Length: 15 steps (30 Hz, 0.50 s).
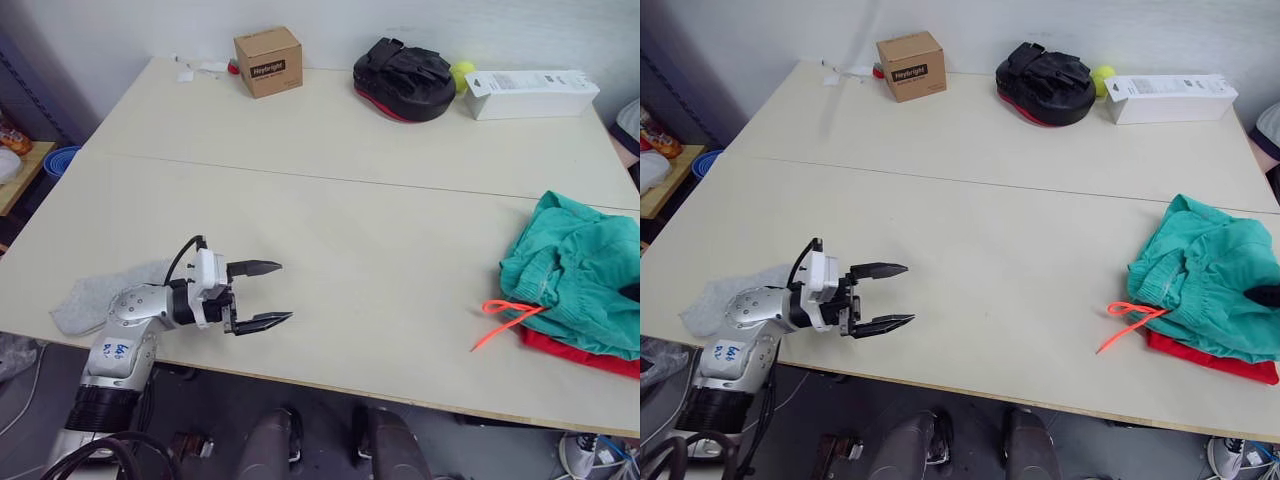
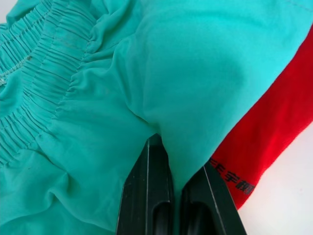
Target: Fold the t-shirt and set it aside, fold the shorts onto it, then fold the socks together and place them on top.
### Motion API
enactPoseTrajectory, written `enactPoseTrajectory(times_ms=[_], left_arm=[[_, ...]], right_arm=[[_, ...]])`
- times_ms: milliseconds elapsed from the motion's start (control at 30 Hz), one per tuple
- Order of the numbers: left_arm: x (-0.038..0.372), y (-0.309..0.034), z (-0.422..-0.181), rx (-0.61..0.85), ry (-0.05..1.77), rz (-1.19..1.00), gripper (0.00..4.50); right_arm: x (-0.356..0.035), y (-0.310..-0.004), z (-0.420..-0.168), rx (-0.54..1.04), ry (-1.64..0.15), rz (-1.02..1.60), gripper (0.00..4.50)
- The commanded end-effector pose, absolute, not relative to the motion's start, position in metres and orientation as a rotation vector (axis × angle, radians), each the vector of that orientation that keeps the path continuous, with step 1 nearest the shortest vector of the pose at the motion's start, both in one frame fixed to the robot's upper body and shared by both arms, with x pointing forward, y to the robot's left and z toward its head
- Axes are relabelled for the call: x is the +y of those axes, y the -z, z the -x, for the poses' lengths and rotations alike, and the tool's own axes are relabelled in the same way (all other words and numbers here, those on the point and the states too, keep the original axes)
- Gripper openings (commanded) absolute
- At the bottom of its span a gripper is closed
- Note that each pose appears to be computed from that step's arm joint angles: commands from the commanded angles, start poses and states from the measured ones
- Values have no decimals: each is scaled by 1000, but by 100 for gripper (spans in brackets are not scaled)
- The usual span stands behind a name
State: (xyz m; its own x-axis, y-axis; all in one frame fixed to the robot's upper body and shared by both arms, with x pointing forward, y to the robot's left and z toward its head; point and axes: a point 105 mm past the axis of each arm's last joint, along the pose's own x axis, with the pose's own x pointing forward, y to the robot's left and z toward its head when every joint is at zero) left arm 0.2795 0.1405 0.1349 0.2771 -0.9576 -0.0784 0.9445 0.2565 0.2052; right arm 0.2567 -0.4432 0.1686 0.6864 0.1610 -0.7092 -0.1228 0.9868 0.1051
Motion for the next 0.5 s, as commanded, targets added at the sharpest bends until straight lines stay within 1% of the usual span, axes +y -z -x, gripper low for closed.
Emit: enactPoseTrajectory(times_ms=[33, 67, 133, 233, 300, 367, 433, 500], left_arm=[[142, -137, -278, -76, 1299, -253, 450], [142, -138, -279, -77, 1297, -255, 450], [143, -138, -280, -78, 1294, -259, 450], [144, -138, -280, -79, 1293, -261, 450], [144, -139, -281, -79, 1291, -264, 450], [145, -140, -281, -79, 1289, -268, 450], [146, -140, -282, -77, 1287, -272, 450], [149, -141, -282, -71, 1281, -279, 450]], right_arm=[[-459, -174, -242, 844, -115, 31, 2], [-459, -171, -243, 842, -112, 37, 2], [-461, -167, -251, 792, -101, 89, 2], [-465, -164, -254, 768, -67, 115, 2], [-460, -160, -251, 779, -130, 124, 49], [-466, -168, -255, 705, -92, 189, 101], [-469, -179, -256, 650, -87, 244, 176], [-466, -194, -255, 605, -132, 309, 244]])
